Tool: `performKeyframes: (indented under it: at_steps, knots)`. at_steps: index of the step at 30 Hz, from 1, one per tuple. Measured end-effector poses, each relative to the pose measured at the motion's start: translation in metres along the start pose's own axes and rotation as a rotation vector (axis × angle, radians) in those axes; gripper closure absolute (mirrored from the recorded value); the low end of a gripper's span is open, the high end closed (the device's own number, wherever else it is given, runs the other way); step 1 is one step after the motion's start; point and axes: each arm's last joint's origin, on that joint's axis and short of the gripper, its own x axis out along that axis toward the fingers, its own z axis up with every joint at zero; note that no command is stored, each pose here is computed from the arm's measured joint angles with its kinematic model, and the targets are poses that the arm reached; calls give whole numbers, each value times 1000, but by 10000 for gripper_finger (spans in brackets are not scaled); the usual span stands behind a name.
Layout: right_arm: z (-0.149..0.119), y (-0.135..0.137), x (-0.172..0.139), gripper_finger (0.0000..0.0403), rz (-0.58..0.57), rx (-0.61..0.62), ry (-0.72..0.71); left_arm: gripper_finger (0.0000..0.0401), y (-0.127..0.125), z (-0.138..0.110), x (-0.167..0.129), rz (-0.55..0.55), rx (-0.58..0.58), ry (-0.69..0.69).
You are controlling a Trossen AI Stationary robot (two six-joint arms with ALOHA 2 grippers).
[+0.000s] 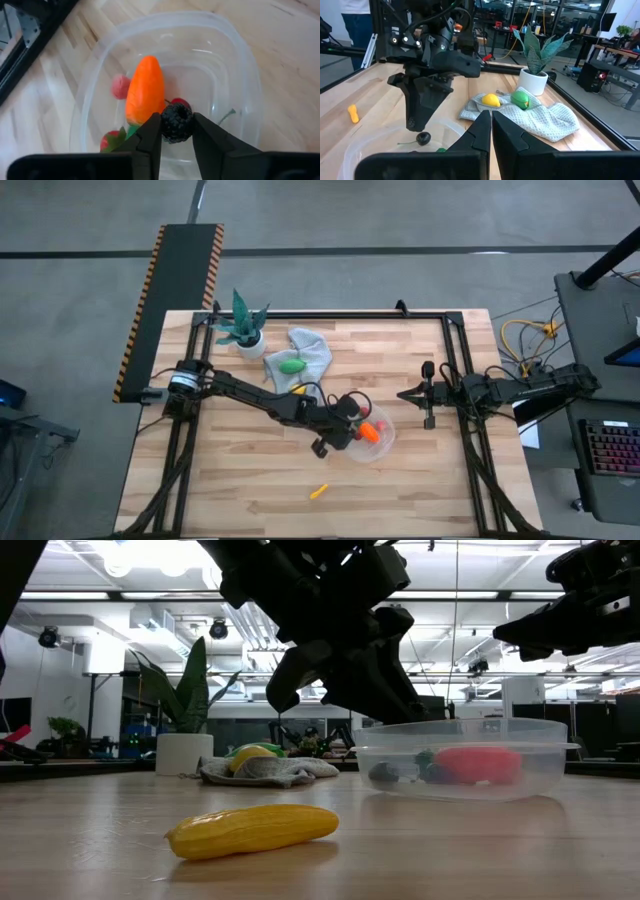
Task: Pick and placing Produce into tupperware
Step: Put the blackberry into the transparent bin
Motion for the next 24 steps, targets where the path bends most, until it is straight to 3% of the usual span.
performKeyframes:
  at_steps: [14, 24]
  knots:
    - [0, 0, 0, 394, 0, 0, 0, 317, -1, -1, 1, 5, -29, 3]
    - [0, 0, 0, 394, 0, 0, 0, 246, -1, -1, 1, 6, -30, 2]
